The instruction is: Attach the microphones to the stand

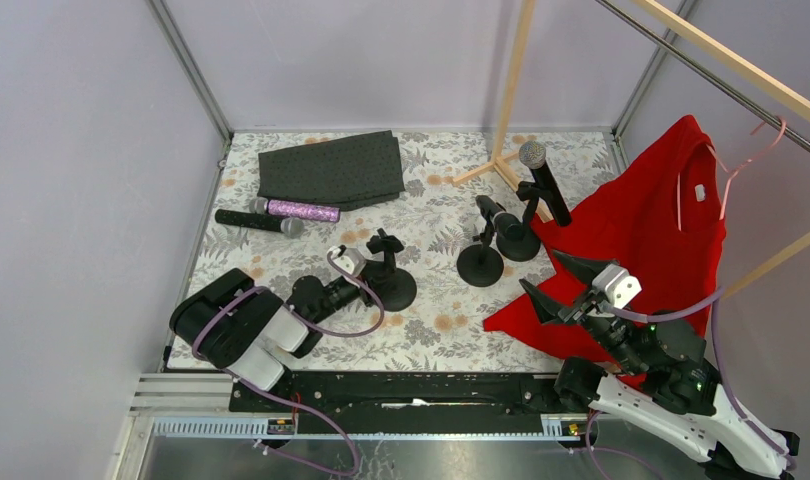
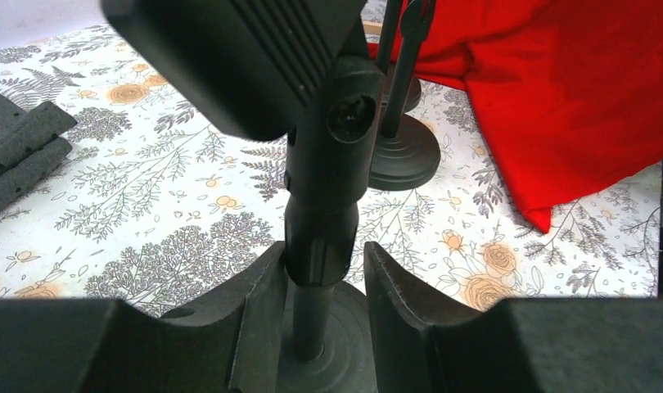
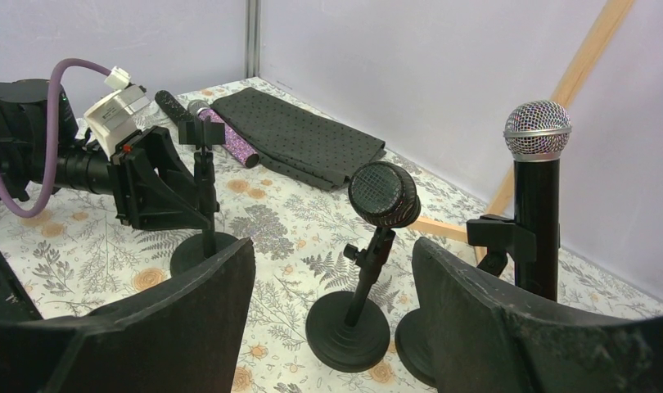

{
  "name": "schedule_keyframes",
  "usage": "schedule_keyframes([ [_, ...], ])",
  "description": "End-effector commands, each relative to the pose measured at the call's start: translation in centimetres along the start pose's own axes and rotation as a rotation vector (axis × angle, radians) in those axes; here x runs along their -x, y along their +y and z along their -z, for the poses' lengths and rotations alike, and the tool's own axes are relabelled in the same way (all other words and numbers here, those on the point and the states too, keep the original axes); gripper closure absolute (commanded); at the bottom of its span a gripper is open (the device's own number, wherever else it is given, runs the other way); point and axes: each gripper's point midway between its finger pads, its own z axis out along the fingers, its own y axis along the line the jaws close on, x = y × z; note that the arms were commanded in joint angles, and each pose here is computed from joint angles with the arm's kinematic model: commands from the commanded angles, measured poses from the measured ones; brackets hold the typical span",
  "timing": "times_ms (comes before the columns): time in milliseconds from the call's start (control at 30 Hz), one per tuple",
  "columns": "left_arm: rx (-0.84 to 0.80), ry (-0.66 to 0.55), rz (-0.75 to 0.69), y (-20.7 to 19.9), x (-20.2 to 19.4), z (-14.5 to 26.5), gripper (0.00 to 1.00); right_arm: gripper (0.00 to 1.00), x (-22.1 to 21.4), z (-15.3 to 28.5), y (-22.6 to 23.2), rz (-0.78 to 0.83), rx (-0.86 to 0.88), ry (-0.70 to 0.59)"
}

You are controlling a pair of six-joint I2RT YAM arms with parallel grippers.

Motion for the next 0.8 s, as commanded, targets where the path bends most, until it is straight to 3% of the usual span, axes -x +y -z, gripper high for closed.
schedule_keyframes([
  [0,-0.034,-0.101,-0.01,-1.1,2.8,0.5,0.55,0.23,1.0,0.0,-0.1,-0.025,-0.004,-0.039],
  [167,-0.045,-0.113,0.009,-1.7,3.1,1.3,0.32,0.23,1.1,0.1,-0.2,-0.027,-0.006,-0.04],
  [533,0.161,-0.138,0.112,0.4,3.9,4.4,0.27,0.23,0.8,0.1,-0.2,-0.02,-0.008,-0.034],
  [767,0.404,-0.154,0.165,3.7,4.4,7.0,0.23,0.23,0.4,-0.1,0.0,-0.017,-0.007,-0.031],
])
